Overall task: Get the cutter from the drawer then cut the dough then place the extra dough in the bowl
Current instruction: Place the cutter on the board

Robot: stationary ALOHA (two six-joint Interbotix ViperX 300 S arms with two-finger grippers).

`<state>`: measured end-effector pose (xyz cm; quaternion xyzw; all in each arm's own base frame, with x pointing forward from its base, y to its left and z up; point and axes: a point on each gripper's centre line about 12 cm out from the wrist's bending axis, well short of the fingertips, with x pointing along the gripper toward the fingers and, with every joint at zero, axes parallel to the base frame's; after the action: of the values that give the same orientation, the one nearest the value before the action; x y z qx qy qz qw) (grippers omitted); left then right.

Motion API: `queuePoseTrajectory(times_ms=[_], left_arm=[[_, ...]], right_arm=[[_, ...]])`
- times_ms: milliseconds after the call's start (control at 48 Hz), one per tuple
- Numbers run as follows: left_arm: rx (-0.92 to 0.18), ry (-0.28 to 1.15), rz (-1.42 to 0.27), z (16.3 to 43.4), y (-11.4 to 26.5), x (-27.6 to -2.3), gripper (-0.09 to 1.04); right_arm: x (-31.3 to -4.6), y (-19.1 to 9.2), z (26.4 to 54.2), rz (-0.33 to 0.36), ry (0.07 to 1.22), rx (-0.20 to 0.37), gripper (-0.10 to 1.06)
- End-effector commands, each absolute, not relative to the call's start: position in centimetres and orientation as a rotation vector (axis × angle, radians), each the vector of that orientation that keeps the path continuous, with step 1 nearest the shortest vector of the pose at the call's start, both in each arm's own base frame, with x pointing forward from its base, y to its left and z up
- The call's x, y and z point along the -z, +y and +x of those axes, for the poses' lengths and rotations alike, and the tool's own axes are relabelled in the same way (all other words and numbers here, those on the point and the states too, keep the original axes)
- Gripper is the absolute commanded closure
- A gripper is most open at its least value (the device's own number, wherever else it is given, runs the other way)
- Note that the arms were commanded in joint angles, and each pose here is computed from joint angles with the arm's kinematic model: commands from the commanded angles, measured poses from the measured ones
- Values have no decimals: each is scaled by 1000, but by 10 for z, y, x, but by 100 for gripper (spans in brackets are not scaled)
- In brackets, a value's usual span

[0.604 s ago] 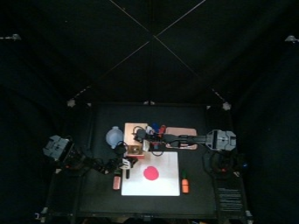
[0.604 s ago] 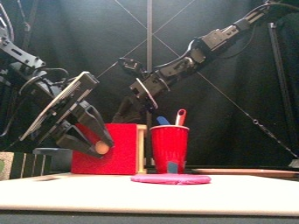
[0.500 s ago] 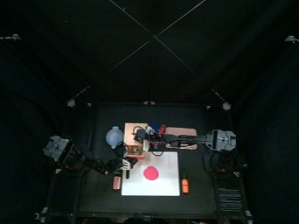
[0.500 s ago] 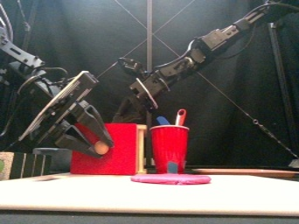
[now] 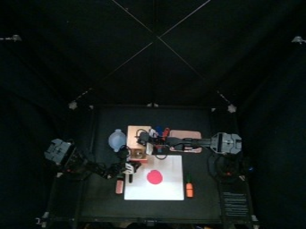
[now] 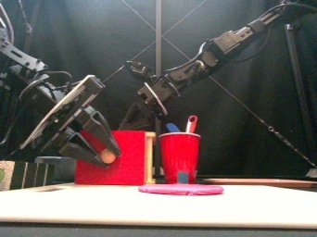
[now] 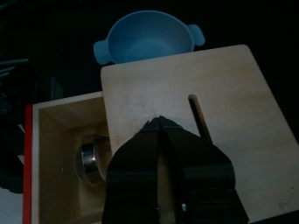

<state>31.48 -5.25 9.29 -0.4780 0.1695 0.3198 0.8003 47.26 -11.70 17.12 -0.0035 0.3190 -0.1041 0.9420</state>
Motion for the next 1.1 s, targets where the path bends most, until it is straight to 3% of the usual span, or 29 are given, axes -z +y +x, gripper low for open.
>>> queuePoseTrajectory(times_ms=[21,167,375,667,854,1104], left_arm=[[-653,349,-1024,319,-57,-100,15],[-634,349,-1016,319,-59,-102,9],[-559,365,-1026,313,-76,-114,9],[-277,336,-989,296,-107,-163,15],[-77,282,-786,286,-109,-185,31],[67,196,-392,275,-87,-199,52]], right_arm=[[-174,-119,473,-5,649,216,95],[-173,-119,473,-6,652,216,95],[-174,-118,474,-6,648,215,95],[-181,-108,478,-18,631,195,95],[-201,-97,480,-26,587,176,95],[-236,-61,477,-78,549,104,91]])
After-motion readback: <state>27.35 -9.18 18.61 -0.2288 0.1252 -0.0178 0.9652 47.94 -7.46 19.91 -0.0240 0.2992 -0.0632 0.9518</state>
